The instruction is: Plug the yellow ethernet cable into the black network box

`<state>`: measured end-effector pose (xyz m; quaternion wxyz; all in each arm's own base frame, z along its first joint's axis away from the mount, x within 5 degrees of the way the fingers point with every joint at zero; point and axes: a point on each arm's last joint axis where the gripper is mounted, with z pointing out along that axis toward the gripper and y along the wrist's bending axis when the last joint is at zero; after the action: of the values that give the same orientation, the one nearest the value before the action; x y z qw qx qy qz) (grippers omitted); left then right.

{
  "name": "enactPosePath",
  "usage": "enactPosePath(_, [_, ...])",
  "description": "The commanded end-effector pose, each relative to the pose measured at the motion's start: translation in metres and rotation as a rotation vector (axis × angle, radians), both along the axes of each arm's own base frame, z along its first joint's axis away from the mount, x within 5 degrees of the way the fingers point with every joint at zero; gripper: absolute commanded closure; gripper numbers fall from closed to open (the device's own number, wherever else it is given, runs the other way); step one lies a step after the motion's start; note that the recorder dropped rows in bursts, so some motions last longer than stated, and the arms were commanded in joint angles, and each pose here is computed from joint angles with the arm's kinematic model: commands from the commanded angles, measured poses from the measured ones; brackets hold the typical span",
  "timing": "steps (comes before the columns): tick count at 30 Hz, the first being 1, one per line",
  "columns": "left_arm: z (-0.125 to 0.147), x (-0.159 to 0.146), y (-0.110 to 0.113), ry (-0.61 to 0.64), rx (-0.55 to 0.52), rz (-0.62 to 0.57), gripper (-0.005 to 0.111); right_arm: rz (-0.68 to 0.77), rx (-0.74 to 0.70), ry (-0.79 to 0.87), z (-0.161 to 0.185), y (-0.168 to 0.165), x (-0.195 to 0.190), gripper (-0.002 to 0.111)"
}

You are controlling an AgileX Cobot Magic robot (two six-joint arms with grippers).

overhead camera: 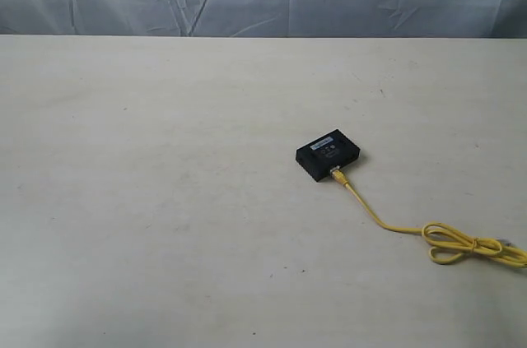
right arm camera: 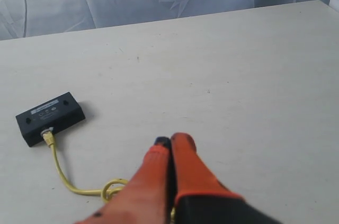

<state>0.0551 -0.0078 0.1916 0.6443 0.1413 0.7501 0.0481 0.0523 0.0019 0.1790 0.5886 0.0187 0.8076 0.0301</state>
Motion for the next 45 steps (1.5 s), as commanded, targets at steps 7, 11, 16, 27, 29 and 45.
enactPosePath(7, [-0.0004, 0.0001, 0.0031, 0.007, -0.185, 0.066, 0.107, -0.004, 0.002, -0.016, -0.0001, -0.0002, 0.0002, 0.108])
enactPosePath(11, [-0.0004, 0.0001, 0.0031, 0.007, -0.185, 0.066, 0.107, -0.004, 0.002, -0.014, -0.0003, -0.0002, 0.0001, 0.108])
enactPosePath(16, [-0.0001, 0.0001, 0.0031, 0.007, -0.225, 0.072, 0.107, -0.004, 0.002, -0.014, -0.0003, -0.0002, 0.0001, 0.108])
enactPosePath(27, [0.0006, 0.0003, 0.0032, 0.004, -0.277, 0.080, 0.107, -0.004, 0.002, -0.014, -0.0003, -0.0002, 0.0001, 0.108])
enactPosePath(29, [0.0006, 0.0003, 0.0032, 0.004, -0.277, 0.080, 0.107, -0.004, 0.002, -0.014, -0.0003, -0.0002, 0.0001, 0.108])
enactPosePath(45, [0.0006, 0.0003, 0.0033, 0.003, -0.273, 0.081, 0.107, -0.004, 0.006, -0.014, -0.0003, 0.0000, 0.0001, 0.108])
